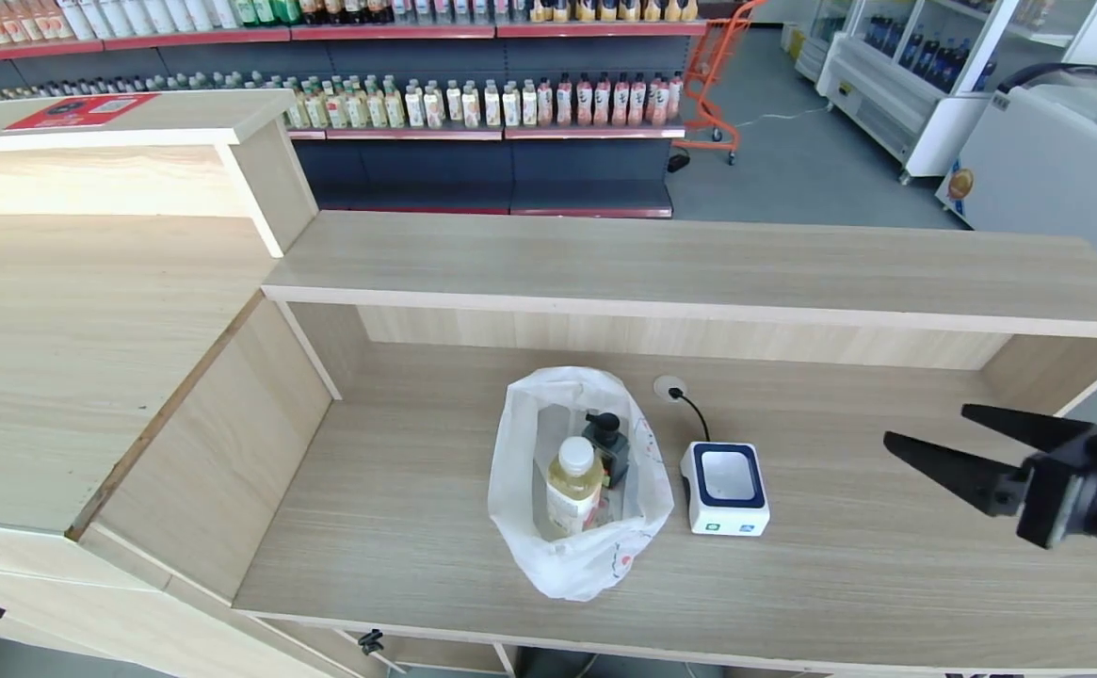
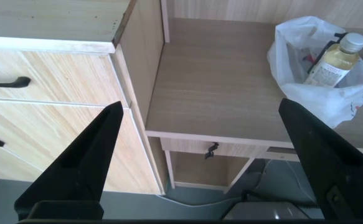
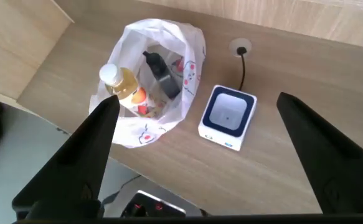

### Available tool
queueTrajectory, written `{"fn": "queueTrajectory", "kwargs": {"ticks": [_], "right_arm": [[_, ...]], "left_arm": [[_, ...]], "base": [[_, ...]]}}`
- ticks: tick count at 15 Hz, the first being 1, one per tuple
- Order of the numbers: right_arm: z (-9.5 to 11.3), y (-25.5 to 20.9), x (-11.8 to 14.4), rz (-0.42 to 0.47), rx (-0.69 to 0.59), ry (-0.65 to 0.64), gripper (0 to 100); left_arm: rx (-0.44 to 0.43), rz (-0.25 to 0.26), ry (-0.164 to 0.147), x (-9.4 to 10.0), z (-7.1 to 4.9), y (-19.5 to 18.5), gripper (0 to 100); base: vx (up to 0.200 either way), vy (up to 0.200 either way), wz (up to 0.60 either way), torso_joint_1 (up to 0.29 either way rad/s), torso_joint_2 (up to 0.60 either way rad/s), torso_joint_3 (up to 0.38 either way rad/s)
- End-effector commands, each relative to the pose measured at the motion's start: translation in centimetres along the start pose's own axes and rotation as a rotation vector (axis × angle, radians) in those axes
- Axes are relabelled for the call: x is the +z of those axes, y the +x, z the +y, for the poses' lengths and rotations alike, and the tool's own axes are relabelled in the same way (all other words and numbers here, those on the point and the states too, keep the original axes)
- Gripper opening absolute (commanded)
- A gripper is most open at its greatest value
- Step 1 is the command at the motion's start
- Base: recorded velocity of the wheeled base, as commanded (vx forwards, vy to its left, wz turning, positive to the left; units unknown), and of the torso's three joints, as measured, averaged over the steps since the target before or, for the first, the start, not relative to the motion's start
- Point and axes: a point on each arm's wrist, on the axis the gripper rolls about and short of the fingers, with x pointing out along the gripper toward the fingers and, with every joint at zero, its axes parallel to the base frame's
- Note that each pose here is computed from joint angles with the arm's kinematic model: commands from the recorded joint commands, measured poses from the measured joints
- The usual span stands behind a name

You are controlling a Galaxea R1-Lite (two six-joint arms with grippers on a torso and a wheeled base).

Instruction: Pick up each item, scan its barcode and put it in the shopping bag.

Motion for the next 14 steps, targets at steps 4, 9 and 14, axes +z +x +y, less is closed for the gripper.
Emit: {"fn": "queueTrajectory", "kwargs": {"ticks": [4, 9, 14], "right_arm": [[4.3, -14.5, -14.3, -0.152, -0.359, -0.051, 100], [4.3, -14.6, -14.4, -0.164, -0.365, -0.035, 100], [4.3, -14.6, -14.4, -0.169, -0.364, -0.017, 100]], "left_arm": [[0.0, 0.0, 0.001, 0.0, 0.0, 0.0, 100], [0.0, 0.0, 0.0, 0.0, 0.0, 0.0, 100], [0.0, 0.0, 0.001, 0.0, 0.0, 0.0, 100]], "base": [[0.0, 0.0, 0.0, 0.0, 0.0, 0.0], [0.0, 0.0, 0.0, 0.0, 0.0, 0.0], [0.0, 0.0, 0.0, 0.0, 0.0, 0.0]]}}
